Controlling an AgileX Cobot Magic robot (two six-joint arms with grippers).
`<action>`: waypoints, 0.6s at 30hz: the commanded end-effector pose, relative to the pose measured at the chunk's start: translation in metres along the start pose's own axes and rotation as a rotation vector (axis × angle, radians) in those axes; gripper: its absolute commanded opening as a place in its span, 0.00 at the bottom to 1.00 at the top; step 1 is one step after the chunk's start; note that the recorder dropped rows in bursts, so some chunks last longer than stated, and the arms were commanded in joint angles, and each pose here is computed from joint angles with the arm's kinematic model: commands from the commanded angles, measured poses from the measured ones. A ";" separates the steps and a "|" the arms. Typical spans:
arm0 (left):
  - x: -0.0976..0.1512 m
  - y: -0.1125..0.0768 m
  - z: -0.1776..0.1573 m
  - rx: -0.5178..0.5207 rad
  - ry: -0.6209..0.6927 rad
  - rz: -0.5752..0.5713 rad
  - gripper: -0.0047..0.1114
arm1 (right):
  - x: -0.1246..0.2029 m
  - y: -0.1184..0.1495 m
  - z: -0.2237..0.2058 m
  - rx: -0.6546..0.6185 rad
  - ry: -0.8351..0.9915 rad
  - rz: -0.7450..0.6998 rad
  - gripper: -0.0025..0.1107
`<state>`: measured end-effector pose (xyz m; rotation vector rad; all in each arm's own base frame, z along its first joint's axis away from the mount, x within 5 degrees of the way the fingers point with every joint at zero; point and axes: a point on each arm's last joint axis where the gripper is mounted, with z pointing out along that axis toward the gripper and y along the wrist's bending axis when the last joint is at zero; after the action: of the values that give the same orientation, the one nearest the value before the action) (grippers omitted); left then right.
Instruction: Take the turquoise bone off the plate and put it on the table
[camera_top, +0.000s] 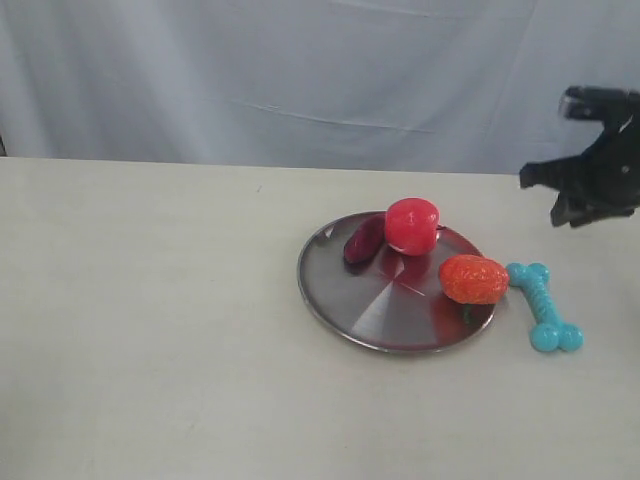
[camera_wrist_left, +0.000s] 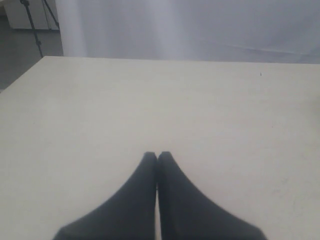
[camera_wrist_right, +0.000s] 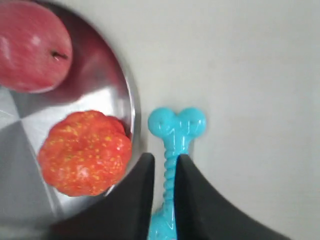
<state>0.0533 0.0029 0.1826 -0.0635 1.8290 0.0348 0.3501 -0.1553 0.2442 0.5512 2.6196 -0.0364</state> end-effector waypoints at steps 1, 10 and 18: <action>0.000 0.000 0.000 0.008 -0.004 -0.004 0.04 | -0.004 0.006 -0.091 0.006 -0.231 -0.078 0.02; 0.000 0.000 0.000 0.008 -0.004 -0.004 0.04 | 0.039 0.019 -0.268 0.053 -0.801 -0.153 0.02; 0.000 0.000 0.000 0.008 -0.004 -0.004 0.04 | 0.104 0.028 -0.348 0.000 -1.024 -0.111 0.02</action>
<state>0.0533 0.0029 0.1826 -0.0635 1.8290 0.0348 0.1476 -0.0613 0.5040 0.2588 1.6807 -0.3124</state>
